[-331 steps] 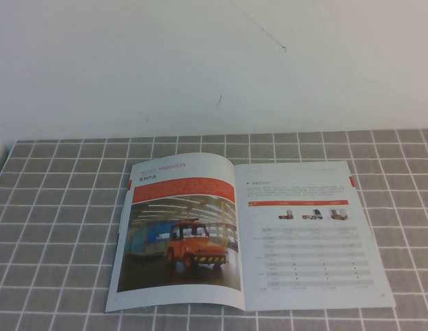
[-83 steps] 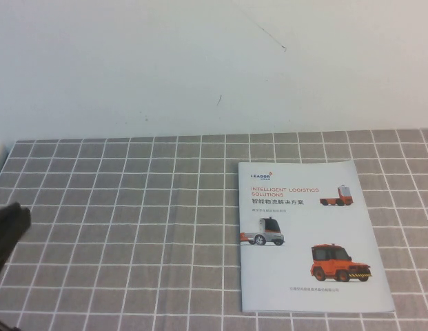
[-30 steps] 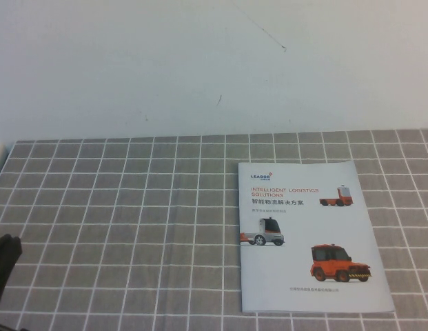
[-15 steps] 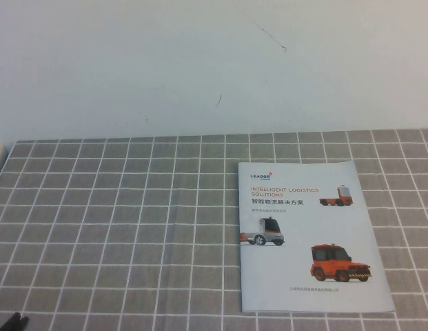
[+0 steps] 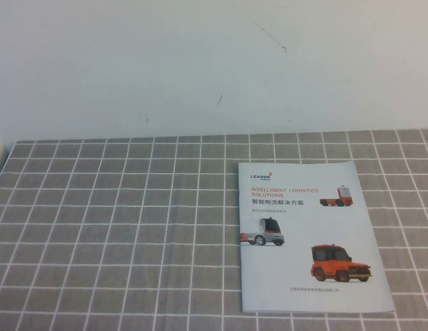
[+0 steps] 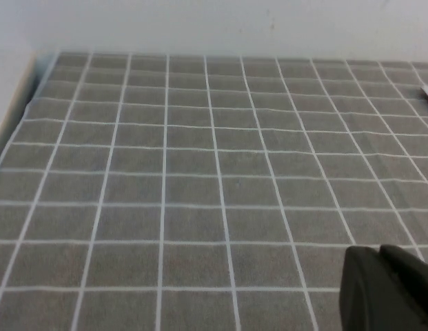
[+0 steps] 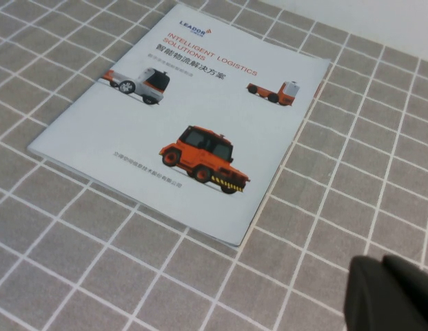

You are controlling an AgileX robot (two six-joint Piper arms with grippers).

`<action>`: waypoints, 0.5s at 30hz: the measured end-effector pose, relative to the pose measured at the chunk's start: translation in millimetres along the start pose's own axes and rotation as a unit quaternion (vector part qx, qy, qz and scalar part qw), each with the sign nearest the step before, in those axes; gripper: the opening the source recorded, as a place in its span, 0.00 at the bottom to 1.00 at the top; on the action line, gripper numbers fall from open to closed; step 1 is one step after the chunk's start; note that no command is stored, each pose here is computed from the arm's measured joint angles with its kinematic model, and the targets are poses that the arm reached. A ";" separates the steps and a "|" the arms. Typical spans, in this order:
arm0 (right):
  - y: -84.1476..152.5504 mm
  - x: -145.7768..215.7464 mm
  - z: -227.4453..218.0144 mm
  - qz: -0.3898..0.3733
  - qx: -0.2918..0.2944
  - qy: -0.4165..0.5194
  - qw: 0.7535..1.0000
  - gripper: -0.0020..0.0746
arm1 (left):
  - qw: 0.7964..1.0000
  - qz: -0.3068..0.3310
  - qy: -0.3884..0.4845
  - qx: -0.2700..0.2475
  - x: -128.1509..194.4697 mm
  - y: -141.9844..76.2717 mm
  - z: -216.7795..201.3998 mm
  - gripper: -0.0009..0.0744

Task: Close book
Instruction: 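Close the open booklet and leave it lying on the table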

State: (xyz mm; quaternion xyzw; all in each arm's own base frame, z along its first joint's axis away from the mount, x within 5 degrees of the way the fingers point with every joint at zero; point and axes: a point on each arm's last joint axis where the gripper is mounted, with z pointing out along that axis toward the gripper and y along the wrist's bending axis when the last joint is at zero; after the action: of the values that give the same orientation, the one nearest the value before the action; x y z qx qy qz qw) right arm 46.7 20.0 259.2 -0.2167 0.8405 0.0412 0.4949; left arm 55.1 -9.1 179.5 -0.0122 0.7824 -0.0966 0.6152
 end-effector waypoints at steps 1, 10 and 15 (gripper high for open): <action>0.0 0.0 0.0 0.000 0.000 0.000 1.000 0.02 | 1.000 -0.009 0.017 -0.003 3.5 0.5 -0.6 0.01; 0.0 0.0 0.0 0.000 0.000 0.000 1.000 0.02 | 1.000 0.019 0.020 -0.008 3.8 1.5 -1.8 0.01; 0.1 0.0 0.0 0.001 -0.001 0.000 1.000 0.02 | 0.999 0.023 0.020 -0.009 3.8 1.6 -1.9 0.01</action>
State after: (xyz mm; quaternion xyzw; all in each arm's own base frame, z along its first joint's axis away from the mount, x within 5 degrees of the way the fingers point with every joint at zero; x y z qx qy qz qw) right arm 46.6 20.1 259.2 -0.2164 0.8405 0.0422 0.4949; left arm 52.5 -7.9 176.0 0.0025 0.7956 -0.0757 0.6011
